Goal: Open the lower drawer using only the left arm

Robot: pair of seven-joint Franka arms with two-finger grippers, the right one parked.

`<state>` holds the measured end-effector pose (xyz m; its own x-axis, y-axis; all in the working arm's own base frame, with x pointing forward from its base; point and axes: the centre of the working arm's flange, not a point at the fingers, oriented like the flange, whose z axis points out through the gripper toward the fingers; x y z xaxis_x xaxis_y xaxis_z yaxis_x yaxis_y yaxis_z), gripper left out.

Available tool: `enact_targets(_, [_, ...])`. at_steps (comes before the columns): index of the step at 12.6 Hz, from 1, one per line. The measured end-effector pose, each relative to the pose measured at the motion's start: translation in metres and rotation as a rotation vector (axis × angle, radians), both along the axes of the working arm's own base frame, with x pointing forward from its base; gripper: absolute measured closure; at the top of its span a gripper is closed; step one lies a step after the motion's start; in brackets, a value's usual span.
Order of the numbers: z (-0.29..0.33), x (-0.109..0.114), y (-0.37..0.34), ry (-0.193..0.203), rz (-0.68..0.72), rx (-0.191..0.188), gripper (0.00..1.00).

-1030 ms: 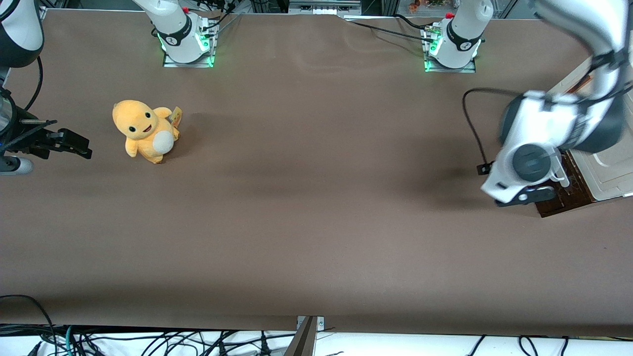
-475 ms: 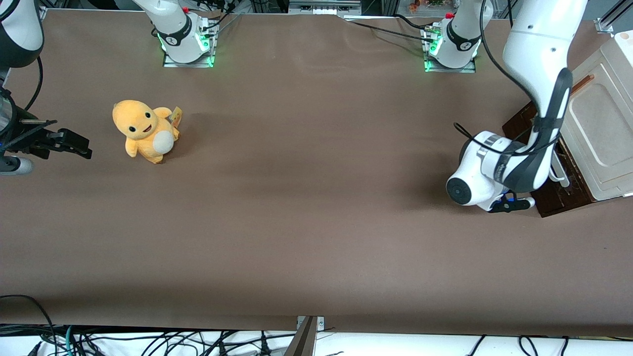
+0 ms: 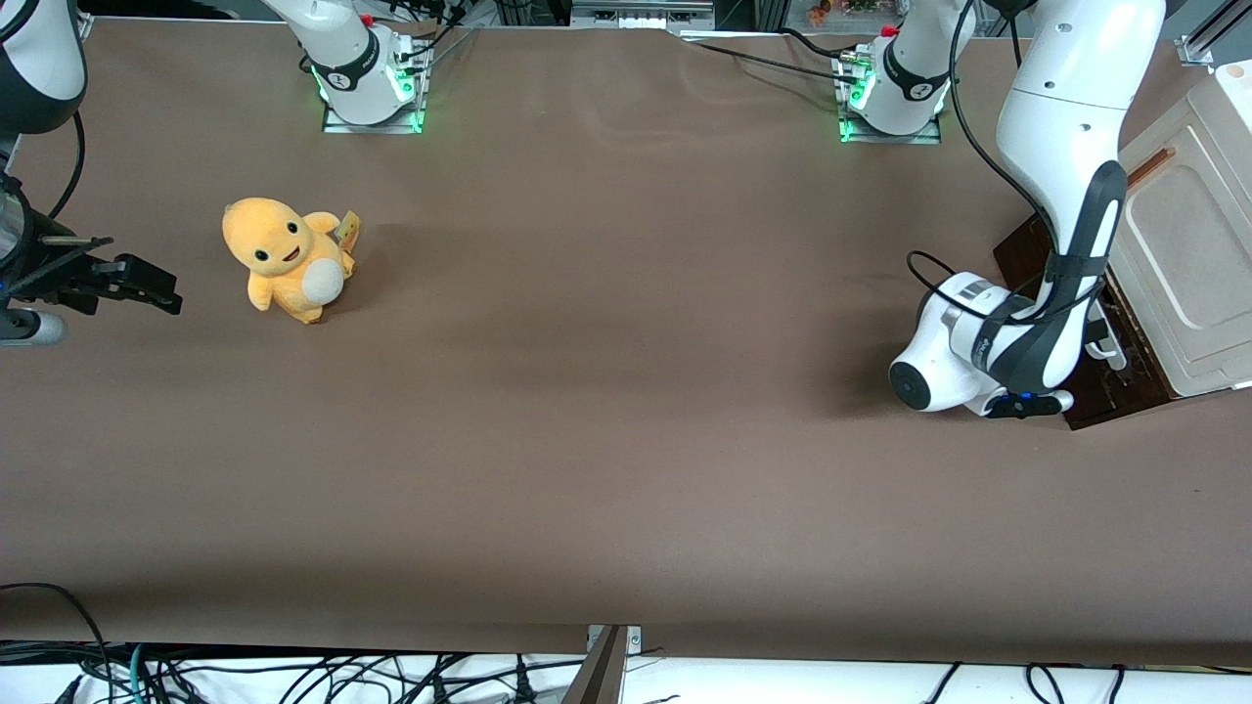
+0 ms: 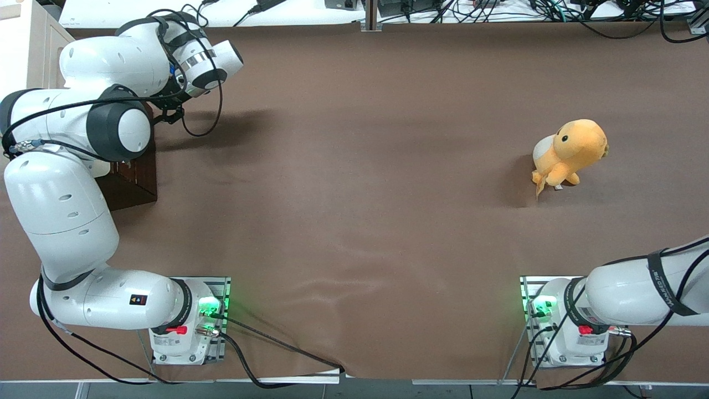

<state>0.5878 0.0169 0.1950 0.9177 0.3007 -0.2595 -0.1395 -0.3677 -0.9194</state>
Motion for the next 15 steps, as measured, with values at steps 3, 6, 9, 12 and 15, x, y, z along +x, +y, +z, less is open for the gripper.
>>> enact_targets(3, [-0.0039,-0.0027,0.0043,0.016,0.011,0.01,0.36])
enact_targets(6, [-0.0038,-0.004,0.0062,0.043,0.011,0.017,0.72])
enact_targets(9, [-0.0028,-0.0038,0.0064,0.033,0.017,0.025,0.78])
enact_targets(12, [-0.0028,-0.0037,0.0054,0.033,0.015,0.024,0.78])
enact_targets(15, [-0.0024,-0.0033,-0.0029,0.033,0.004,0.021,0.78])
